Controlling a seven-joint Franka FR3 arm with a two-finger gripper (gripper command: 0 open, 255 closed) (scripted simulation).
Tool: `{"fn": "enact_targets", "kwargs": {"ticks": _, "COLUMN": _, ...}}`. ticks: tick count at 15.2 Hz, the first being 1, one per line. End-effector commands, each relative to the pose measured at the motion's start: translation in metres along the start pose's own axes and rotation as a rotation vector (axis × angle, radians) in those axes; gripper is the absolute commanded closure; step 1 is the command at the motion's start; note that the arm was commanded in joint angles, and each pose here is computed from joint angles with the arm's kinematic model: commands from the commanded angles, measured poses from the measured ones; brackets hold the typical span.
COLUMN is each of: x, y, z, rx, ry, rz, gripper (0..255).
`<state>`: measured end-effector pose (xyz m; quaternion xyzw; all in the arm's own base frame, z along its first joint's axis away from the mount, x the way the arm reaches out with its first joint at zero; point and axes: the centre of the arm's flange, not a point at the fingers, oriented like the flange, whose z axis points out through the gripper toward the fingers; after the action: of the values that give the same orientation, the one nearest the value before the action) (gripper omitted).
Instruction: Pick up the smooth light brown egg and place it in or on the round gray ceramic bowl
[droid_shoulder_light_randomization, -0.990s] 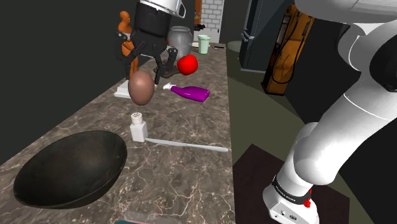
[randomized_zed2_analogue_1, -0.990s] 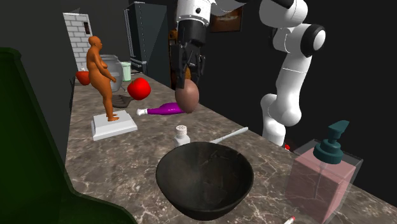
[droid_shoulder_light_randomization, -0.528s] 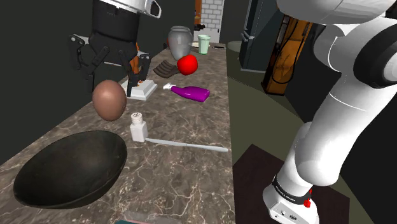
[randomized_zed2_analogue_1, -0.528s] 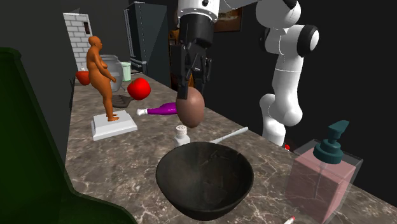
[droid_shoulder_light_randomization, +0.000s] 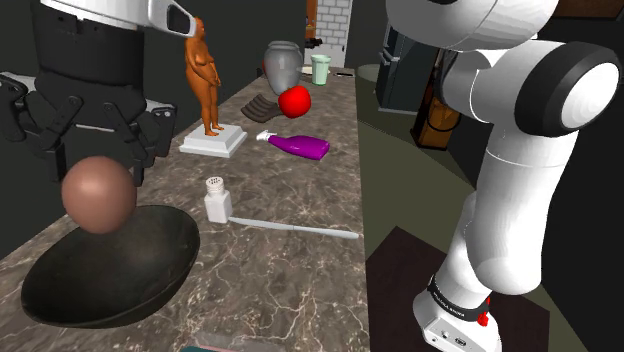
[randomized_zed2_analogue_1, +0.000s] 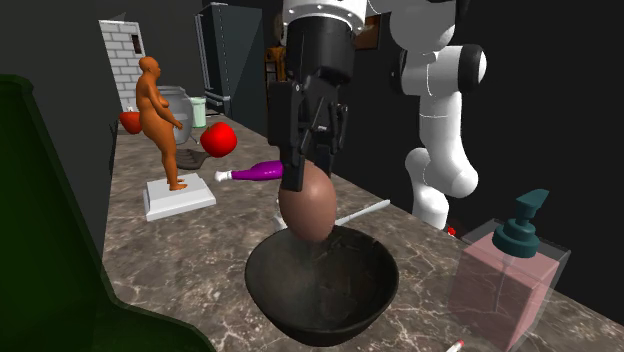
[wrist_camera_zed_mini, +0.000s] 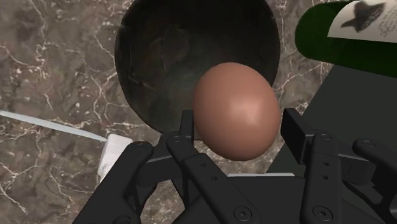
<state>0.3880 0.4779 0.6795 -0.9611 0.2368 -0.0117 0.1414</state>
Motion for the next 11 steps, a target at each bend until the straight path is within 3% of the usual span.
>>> {"fn": "enact_targets", "kwargs": {"ticks": 1, "x": 0.0, "y": 0.0, "z": 0.01, "rx": 0.001, "ry": 0.001, "rz": 0.001, "gripper": 255}}
{"fn": "enact_targets", "kwargs": {"ticks": 11, "x": 0.003, "y": 0.014, "z": 0.06, "rx": 0.001, "ry": 0.001, "rz": 0.001, "gripper": 255}}
